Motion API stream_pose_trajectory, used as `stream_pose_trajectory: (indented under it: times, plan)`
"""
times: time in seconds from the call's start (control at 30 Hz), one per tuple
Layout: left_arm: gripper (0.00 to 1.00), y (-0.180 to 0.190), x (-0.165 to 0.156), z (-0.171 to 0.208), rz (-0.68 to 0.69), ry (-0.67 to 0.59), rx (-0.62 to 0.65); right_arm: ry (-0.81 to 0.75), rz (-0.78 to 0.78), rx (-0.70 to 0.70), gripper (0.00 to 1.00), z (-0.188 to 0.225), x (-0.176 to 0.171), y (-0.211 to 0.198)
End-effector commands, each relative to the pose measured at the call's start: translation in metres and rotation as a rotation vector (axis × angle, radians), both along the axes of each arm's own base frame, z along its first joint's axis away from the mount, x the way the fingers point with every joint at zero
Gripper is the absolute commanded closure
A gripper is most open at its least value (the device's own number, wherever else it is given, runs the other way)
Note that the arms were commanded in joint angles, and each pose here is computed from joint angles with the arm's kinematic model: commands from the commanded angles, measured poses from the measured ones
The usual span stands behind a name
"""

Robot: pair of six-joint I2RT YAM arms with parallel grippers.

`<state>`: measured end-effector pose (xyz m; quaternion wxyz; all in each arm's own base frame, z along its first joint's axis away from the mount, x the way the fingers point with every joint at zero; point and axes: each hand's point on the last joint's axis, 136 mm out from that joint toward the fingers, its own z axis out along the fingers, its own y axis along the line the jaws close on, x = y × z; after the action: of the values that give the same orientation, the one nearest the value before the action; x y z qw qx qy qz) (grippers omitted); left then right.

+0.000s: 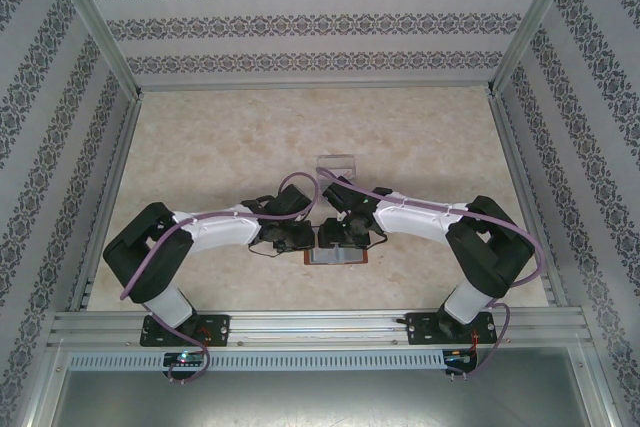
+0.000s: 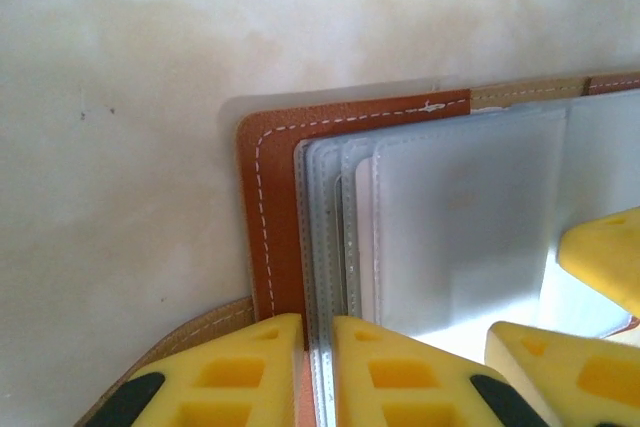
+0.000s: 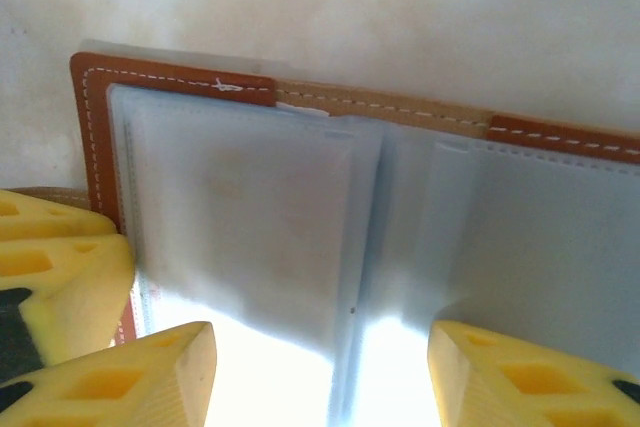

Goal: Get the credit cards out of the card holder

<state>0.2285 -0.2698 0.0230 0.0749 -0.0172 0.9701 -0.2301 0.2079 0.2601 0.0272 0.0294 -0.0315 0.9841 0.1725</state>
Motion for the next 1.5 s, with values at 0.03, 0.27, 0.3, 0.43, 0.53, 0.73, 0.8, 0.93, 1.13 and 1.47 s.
stream_pose_trajectory:
  times: [0.03, 0.27, 0.3, 0.43, 0.53, 0.73, 0.8, 0.93, 1.13, 1.47]
  plan:
    - [0.84, 0.012, 0.001, 0.002, 0.043, -0.006, 0.008, -0.045, -0.011, -0.005, 0.52, 0.014, 0.007, -0.001]
    - [0.85, 0.013, 0.002, 0.002, 0.045, -0.007, -0.001, -0.063, -0.021, 0.028, 0.71, 0.024, 0.011, 0.005]
    - [0.85, 0.013, 0.001, 0.002, 0.044, -0.007, -0.001, -0.064, -0.020, 0.038, 0.73, 0.025, 0.011, 0.007]
    - [0.86, 0.012, 0.002, 0.001, 0.043, -0.006, -0.004, -0.061, -0.012, 0.114, 0.79, 0.030, 0.012, 0.021]
    - [0.86, 0.013, 0.002, 0.000, 0.044, -0.004, -0.004, -0.038, -0.005, 0.134, 0.80, 0.025, 0.011, 0.027]
    - [0.86, 0.013, 0.002, 0.000, 0.044, -0.001, -0.003, -0.011, -0.005, 0.086, 0.78, 0.008, 0.010, 0.023]
    - [0.86, 0.013, 0.001, 0.000, 0.044, 0.000, -0.002, -0.005, -0.010, 0.076, 0.74, 0.003, 0.010, 0.020]
    - [0.86, 0.013, 0.001, 0.000, 0.044, 0.000, -0.003, 0.006, -0.016, 0.065, 0.72, -0.003, 0.009, 0.015]
    - [0.86, 0.013, 0.002, 0.002, 0.045, -0.002, -0.007, 0.011, -0.028, 0.053, 0.68, -0.007, 0.009, 0.008]
    - [0.86, 0.013, 0.007, 0.016, 0.061, -0.035, -0.023, 0.006, -0.035, 0.061, 0.64, -0.005, 0.009, 0.007]
